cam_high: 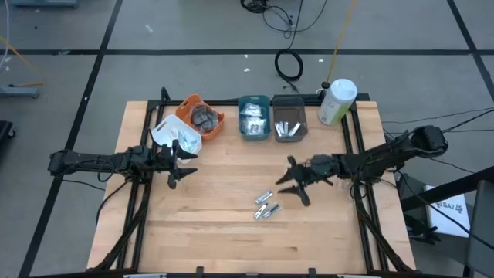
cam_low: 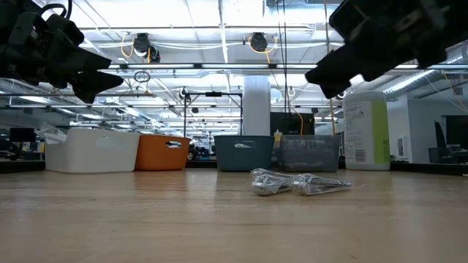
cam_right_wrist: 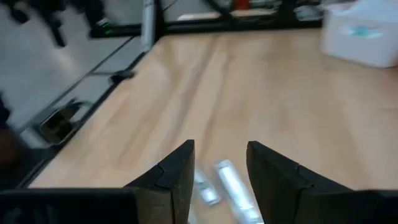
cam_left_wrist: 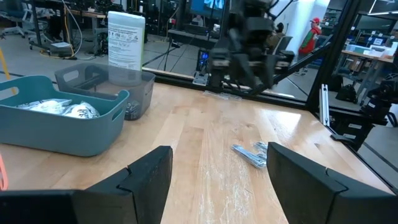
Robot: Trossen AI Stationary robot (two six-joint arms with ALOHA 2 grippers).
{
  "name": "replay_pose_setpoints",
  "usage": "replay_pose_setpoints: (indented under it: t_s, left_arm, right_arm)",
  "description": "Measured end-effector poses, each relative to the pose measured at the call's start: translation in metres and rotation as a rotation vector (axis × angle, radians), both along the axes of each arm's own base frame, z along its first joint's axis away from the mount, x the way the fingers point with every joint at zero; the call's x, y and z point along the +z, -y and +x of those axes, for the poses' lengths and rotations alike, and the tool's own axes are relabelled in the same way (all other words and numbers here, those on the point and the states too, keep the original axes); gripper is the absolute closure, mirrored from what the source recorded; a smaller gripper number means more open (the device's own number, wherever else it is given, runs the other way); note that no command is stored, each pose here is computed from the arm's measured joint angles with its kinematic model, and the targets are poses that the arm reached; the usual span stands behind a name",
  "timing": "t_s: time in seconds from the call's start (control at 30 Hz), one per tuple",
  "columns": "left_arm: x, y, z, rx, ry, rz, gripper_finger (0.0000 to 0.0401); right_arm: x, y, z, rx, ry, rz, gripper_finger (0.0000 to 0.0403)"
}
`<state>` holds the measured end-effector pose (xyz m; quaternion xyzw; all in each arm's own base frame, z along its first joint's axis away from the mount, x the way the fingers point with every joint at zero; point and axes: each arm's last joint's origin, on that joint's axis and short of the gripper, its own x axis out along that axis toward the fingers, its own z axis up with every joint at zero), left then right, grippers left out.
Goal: Pick & Place Travel size toiletries
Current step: Put the silver nail cutter into the black bin
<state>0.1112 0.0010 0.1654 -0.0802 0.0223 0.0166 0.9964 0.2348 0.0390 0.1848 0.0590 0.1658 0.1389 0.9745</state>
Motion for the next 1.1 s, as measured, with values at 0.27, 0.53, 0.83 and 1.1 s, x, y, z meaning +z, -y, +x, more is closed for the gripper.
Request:
replay_pose_setpoints:
  t_s: [0.27, 0.53, 0.83, 1.1]
  left_arm:
    - [0.0, 0.0, 0.0, 0.0, 0.0, 0.0, 0.0146]
    - [0.0, 0.0, 0.0, 0.0, -0.001, 0.0, 0.0146]
    - [0.0, 0.0, 0.0, 0.0, -0.001, 0.0, 0.0146]
    - [0.0, 0.0, 0.0, 0.0, -0.001, 0.0, 0.0146]
  right_arm:
    - [-0.02, -0.042, 0.002, 0.161, -0.027, -0.007, 0.027]
    - [-0.055, -0.057, 0.012, 0.123, -0.126, -0.085, 0.0247]
    - [-0.077, -0.064, 0.04, 0.151, -0.206, -0.183, 0.0184]
    - [-0.095, -0.064, 0.044, 0.156, -0.295, -0.217, 0.0194]
